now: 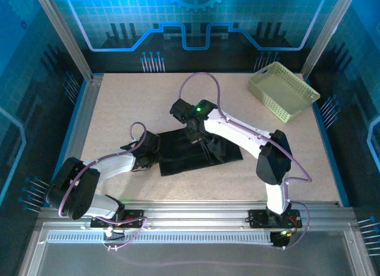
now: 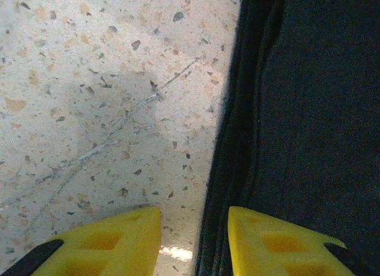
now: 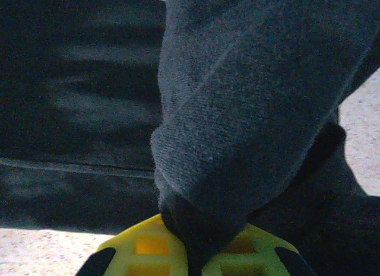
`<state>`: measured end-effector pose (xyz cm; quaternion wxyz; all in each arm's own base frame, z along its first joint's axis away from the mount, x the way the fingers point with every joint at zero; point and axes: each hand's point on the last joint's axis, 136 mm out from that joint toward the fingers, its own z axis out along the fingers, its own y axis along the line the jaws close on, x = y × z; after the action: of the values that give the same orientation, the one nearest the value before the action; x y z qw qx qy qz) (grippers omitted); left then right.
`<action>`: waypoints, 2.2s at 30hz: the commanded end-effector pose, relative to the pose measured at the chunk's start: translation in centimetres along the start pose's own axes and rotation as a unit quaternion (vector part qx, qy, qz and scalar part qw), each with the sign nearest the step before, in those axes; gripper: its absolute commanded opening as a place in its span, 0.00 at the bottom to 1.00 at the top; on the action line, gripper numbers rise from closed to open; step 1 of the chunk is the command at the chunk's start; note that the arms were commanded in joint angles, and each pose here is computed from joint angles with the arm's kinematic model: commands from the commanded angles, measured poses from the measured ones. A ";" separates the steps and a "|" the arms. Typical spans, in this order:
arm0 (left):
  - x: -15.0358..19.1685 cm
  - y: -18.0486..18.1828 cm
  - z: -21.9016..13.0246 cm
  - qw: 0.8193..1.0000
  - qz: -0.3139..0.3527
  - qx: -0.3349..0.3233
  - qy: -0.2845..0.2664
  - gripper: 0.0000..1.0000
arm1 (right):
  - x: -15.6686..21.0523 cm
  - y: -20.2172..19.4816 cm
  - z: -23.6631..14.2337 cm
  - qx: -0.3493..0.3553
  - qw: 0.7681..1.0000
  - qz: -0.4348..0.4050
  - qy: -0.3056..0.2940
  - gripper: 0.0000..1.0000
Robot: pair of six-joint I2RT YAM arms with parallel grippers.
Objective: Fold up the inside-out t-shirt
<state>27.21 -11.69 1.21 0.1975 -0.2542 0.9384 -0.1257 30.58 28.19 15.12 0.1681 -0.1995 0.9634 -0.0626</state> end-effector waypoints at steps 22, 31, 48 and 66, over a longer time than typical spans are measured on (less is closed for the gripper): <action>3.5 -2.6 1.5 0.996 0.005 0.069 0.056 0.35 | -2.0 9.5 0.7 -0.179 0.982 0.062 0.004 0.02; 3.4 -2.5 1.4 0.996 0.002 0.067 0.053 0.35 | -1.6 11.2 1.5 -0.197 0.979 0.057 0.016 0.03; 1.5 0.2 -1.5 0.998 -0.036 0.052 -0.031 0.40 | -2.5 11.7 -0.8 -0.221 0.974 0.041 -0.009 0.41; -3.3 -5.0 -8.4 0.994 0.051 0.070 -0.073 0.50 | 2.0 1.8 0.0 -0.144 0.984 0.069 -0.083 0.49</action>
<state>27.64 -11.95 10.38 0.2993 -0.2316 0.9105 -0.1664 28.57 27.19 13.50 0.1861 -0.1477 0.9683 0.0779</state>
